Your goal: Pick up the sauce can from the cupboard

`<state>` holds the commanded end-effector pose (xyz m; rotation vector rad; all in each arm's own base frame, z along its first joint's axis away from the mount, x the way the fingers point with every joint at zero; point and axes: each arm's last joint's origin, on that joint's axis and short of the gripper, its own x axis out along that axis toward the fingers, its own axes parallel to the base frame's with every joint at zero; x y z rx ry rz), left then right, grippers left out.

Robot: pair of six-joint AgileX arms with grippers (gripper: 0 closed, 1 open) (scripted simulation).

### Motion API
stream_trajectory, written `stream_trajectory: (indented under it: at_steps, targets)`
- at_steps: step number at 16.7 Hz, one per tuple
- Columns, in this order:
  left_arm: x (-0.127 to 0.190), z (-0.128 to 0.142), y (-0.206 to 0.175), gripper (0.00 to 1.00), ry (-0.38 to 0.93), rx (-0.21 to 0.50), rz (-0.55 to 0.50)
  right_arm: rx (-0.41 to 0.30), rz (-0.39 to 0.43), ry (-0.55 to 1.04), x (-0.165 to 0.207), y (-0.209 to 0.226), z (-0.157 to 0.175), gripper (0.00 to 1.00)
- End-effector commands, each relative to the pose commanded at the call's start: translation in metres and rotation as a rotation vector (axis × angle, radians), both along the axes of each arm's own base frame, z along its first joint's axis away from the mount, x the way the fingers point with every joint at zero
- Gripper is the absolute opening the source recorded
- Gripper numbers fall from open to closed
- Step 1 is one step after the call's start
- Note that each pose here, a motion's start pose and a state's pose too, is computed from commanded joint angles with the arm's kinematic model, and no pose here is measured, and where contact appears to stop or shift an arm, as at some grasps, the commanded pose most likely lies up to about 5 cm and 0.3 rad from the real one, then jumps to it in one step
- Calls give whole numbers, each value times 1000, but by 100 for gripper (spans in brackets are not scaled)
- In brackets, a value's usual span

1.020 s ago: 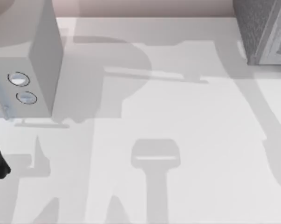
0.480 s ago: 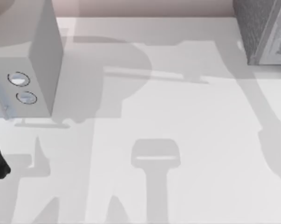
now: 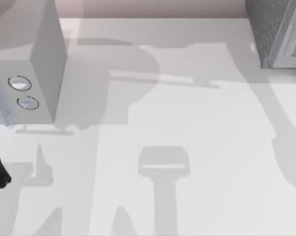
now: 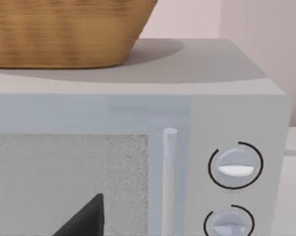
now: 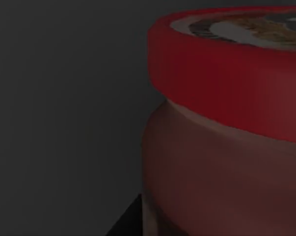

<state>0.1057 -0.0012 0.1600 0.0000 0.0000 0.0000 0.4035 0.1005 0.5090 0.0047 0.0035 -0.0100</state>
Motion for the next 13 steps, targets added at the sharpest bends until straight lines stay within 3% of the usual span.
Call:
stream_trajectory:
  at_steps: [6, 13]
  targets:
    - [0, 0, 0, 100, 0, 0, 0, 0, 0, 0, 0, 0, 0, 2]
    - [0, 0, 0, 100, 0, 0, 0, 0, 0, 0, 0, 0, 0, 0]
